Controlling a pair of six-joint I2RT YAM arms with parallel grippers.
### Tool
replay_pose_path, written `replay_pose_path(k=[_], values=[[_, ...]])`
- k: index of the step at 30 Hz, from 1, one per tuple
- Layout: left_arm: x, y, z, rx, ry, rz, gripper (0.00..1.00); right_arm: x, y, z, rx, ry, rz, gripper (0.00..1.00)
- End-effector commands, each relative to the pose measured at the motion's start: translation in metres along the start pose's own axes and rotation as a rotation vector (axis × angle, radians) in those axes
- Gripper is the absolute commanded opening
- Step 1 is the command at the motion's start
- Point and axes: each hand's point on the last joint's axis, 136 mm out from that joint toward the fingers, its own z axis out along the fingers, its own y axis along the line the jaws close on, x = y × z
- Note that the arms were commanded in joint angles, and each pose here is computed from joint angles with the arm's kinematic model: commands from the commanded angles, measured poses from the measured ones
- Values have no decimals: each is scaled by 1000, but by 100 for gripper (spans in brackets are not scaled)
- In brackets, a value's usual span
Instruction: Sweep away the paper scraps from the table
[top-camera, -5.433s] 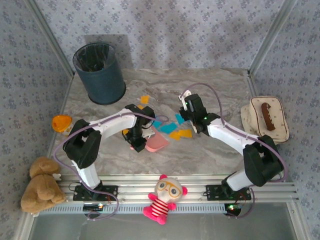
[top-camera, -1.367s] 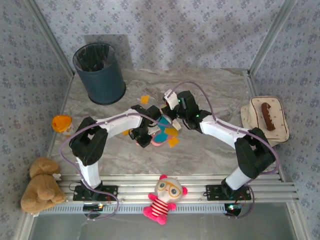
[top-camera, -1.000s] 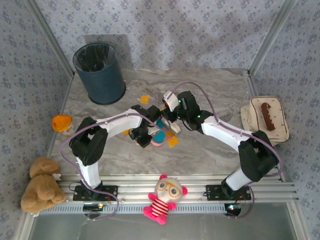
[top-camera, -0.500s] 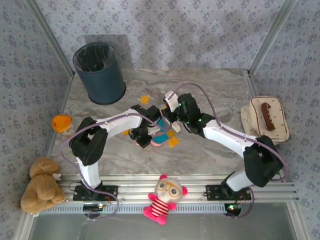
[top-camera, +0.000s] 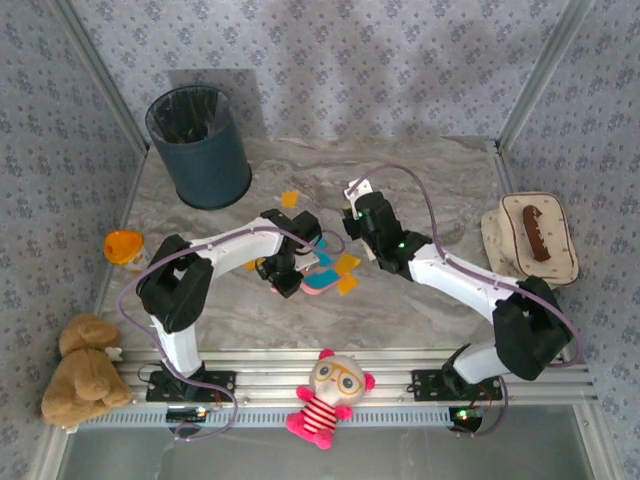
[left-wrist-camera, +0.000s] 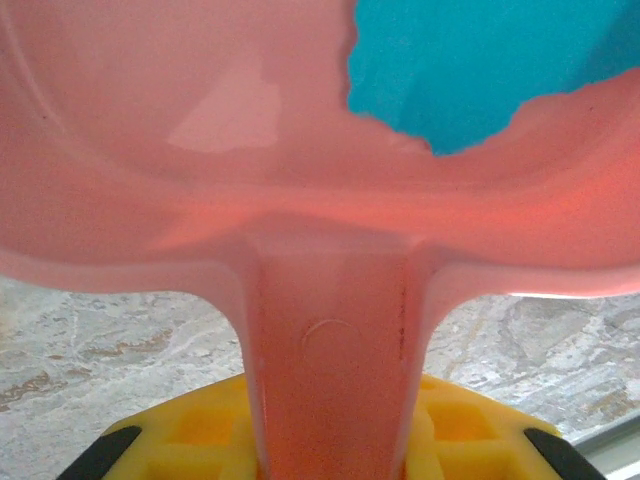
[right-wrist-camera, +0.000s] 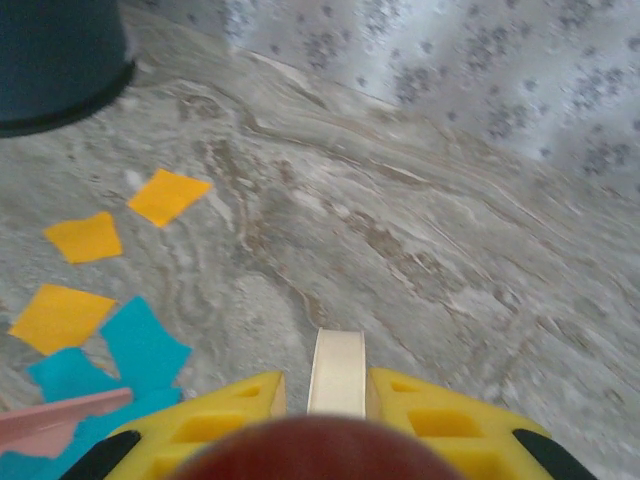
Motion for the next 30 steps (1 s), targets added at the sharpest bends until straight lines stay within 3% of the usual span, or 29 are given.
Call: replay_pose_path(k=[1,8,18,30], values=[[13,-6,-8,34,19,22,0,10,-21,-10,129,22,56,0],[13,-11,-6,59,28,32,0,28,-5,-4,74,36,96,0],[9,-16,-3,80,34,41,0,8,40,5,-122,-40,145,0],[4,-15,2,77,31,36,0,-26,67,0,-278,-122,176,0]])
